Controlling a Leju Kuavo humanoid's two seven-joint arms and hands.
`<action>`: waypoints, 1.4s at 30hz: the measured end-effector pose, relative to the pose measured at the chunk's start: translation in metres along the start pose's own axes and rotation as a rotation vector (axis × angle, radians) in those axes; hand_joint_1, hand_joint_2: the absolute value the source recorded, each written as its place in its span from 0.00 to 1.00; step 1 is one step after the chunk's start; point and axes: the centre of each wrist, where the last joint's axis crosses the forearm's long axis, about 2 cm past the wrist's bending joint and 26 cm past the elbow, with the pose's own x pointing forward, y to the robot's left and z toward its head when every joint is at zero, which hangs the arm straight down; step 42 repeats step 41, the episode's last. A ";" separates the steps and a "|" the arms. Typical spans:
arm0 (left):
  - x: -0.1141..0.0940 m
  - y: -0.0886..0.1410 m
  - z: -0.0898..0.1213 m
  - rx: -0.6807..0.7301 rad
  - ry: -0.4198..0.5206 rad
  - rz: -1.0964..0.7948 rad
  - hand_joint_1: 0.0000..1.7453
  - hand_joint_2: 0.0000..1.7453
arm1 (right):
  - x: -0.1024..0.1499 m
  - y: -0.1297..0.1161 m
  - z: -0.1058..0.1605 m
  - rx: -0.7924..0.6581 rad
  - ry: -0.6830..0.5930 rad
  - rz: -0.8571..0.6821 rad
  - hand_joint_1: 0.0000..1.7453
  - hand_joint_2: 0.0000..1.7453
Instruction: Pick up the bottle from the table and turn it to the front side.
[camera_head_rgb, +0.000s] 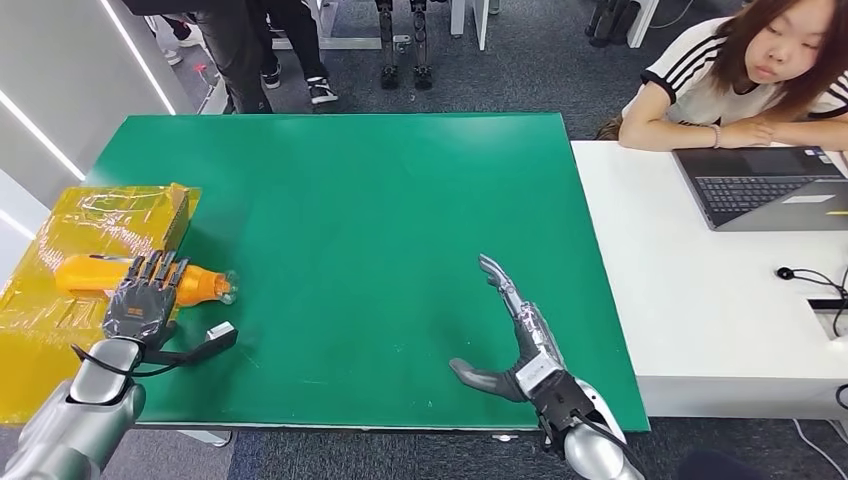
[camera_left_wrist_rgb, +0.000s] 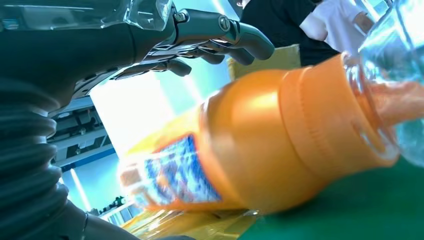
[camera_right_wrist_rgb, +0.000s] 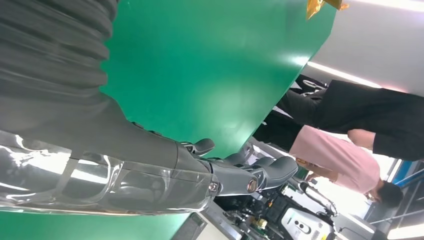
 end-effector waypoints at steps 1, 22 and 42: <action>0.001 0.000 0.000 0.001 -0.001 0.001 0.00 1.00 | 0.000 0.000 0.000 0.000 0.000 0.000 0.00 1.00; 0.059 0.044 -0.041 0.547 0.214 0.809 0.00 1.00 | -0.004 0.001 0.021 -0.079 0.066 -0.055 0.00 1.00; 0.189 0.173 -0.029 0.732 -0.085 1.792 0.00 1.00 | 0.016 0.019 0.072 -0.415 0.119 -0.158 0.00 1.00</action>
